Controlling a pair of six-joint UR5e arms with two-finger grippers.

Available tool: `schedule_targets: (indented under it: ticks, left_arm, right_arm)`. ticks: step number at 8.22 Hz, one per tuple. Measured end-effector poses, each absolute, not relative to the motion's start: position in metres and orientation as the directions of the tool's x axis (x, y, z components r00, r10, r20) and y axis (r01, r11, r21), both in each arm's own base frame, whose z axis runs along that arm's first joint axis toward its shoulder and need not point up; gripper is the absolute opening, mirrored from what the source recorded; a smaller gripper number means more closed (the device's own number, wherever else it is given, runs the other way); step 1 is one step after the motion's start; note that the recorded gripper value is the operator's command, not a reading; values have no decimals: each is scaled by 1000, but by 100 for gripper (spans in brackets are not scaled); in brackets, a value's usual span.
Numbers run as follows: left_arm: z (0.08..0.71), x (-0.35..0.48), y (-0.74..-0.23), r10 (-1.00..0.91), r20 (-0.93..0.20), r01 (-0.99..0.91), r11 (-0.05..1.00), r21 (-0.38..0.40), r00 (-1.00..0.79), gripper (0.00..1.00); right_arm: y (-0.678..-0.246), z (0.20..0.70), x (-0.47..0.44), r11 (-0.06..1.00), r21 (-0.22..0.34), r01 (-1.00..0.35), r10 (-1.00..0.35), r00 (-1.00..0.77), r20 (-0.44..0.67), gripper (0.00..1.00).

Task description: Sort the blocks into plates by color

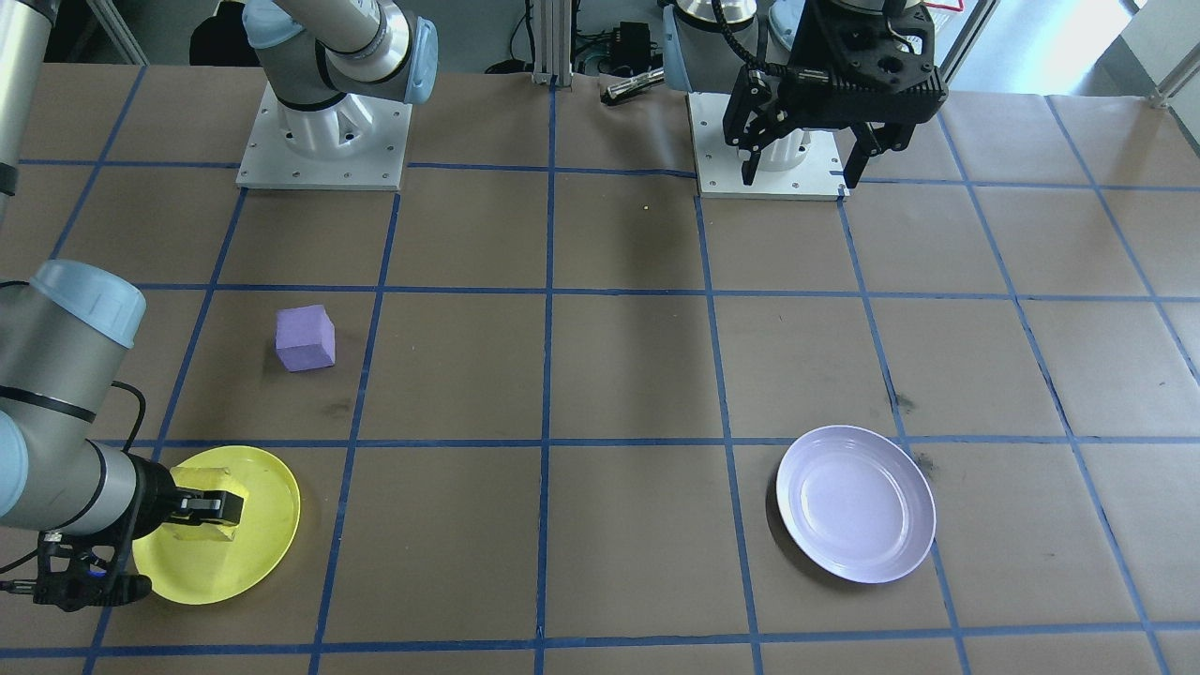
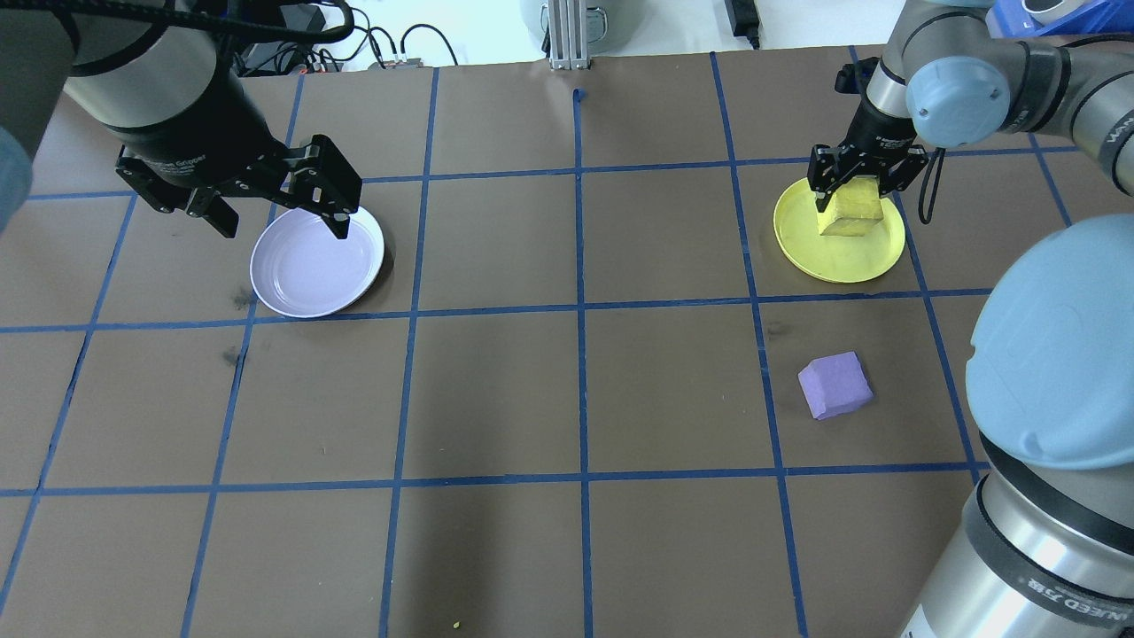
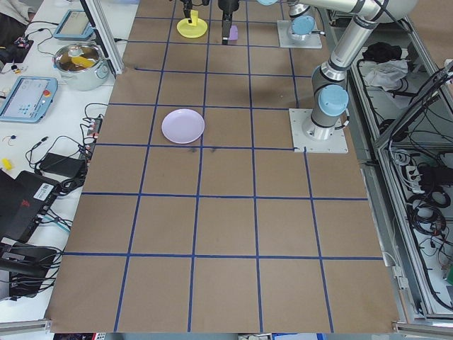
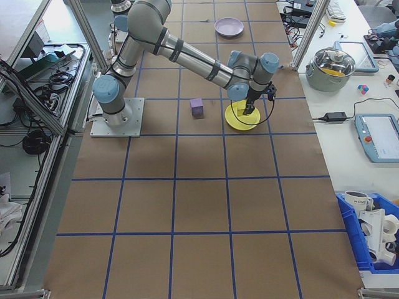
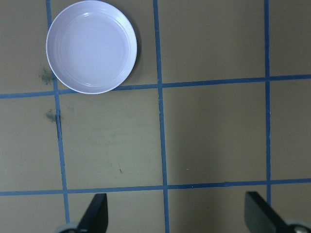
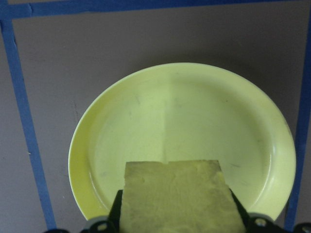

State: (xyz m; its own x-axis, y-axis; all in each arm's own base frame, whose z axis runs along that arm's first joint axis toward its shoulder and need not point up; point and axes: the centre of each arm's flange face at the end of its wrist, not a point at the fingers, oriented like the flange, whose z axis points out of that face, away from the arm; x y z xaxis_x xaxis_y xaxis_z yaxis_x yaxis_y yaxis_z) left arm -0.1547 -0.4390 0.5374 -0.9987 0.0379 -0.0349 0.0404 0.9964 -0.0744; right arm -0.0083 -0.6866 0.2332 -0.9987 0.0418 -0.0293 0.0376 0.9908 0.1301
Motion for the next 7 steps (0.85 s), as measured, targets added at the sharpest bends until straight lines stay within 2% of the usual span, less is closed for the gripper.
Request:
schedule_targets:
  ticks: [1, 5, 7]
  left_arm:
    - [537, -155, -439, 38, -35, 41, 996, -74, -999, 100]
    - [537, -155, -439, 38, -33, 41, 996, -73, -999, 100]
    - [537, -155, -439, 38, -34, 41, 996, -73, -999, 100]
  right_arm:
    - [-688, 230, -6, 992, 124, 36, 40, -999, -29, 100]
    - [-686, 235, -1, 992, 114, 45, 48, -999, -24, 100]
    - [-660, 255, 15, 991, 133, 32, 37, -999, -30, 100]
